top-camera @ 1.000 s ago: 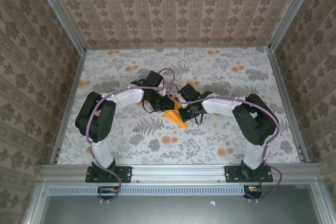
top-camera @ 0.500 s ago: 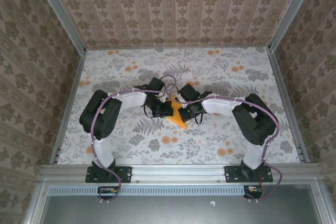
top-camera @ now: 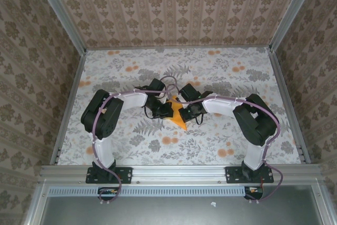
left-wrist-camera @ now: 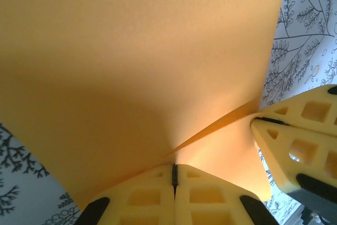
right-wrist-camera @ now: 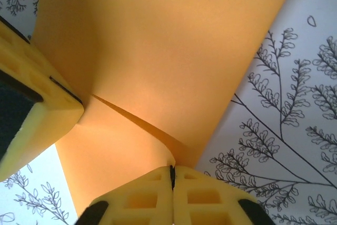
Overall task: Fold a paper plane with a square sheet of paper (fold left side to right side)
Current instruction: Third fold the triangle at the center of the table.
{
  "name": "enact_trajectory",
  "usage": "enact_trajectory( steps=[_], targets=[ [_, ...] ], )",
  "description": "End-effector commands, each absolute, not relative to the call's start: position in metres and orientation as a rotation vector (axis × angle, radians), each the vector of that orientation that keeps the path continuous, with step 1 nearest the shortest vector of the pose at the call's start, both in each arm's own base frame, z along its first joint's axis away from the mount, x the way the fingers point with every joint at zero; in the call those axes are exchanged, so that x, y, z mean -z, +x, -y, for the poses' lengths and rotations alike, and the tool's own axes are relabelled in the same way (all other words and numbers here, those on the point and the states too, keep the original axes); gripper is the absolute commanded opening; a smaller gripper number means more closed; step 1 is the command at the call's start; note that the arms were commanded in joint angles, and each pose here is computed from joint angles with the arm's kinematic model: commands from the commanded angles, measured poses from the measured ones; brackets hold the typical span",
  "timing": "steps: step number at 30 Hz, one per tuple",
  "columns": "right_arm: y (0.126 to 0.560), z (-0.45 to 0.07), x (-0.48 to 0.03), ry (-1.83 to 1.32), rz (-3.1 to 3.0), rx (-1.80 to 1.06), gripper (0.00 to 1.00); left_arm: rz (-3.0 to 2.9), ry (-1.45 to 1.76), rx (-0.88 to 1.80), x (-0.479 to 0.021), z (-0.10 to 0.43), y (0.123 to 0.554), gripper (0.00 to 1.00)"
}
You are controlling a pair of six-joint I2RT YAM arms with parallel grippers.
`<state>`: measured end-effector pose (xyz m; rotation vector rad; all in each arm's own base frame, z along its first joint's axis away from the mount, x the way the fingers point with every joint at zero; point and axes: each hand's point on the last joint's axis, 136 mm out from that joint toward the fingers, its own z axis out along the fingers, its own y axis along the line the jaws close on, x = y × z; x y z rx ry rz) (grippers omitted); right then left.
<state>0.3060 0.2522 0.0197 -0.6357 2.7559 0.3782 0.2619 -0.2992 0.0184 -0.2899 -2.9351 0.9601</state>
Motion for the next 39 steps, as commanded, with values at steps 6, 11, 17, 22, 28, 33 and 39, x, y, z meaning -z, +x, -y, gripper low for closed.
enact_trajectory(
  steps=[6, 11, 17, 22, 28, 33, 39],
  targets=[
    [0.311, -0.229, -0.076, -0.432, -2.755, -0.484, 0.30, 2.947, -0.246, -0.726, 0.025, 0.270, 0.246, 0.05],
    [0.275, -0.255, -0.085, -0.332, -2.787, -0.823, 0.20, 2.953, -0.253, -0.747, 0.020, 0.273, 0.249, 0.05],
    [0.260, -0.281, -0.064, -0.218, -2.857, -0.959, 0.17, 2.964, -0.269, -0.772, 0.012, 0.278, 0.254, 0.05],
    [0.258, -0.290, -0.045, -0.212, -2.937, -0.925, 0.15, 2.963, -0.284, -0.770, 0.011, 0.281, 0.256, 0.05],
    [0.265, -0.289, -0.029, -0.111, -2.979, -0.861, 0.14, 2.966, -0.287, -0.772, 0.011, 0.282, 0.258, 0.05],
    [0.264, -0.280, -0.021, -0.078, -3.025, -0.771, 0.14, 2.964, -0.289, -0.761, 0.012, 0.280, 0.257, 0.05],
    [0.253, -0.271, -0.009, -0.071, -3.105, -0.713, 0.13, 2.968, -0.290, -0.757, 0.012, 0.280, 0.258, 0.05]
  ],
)
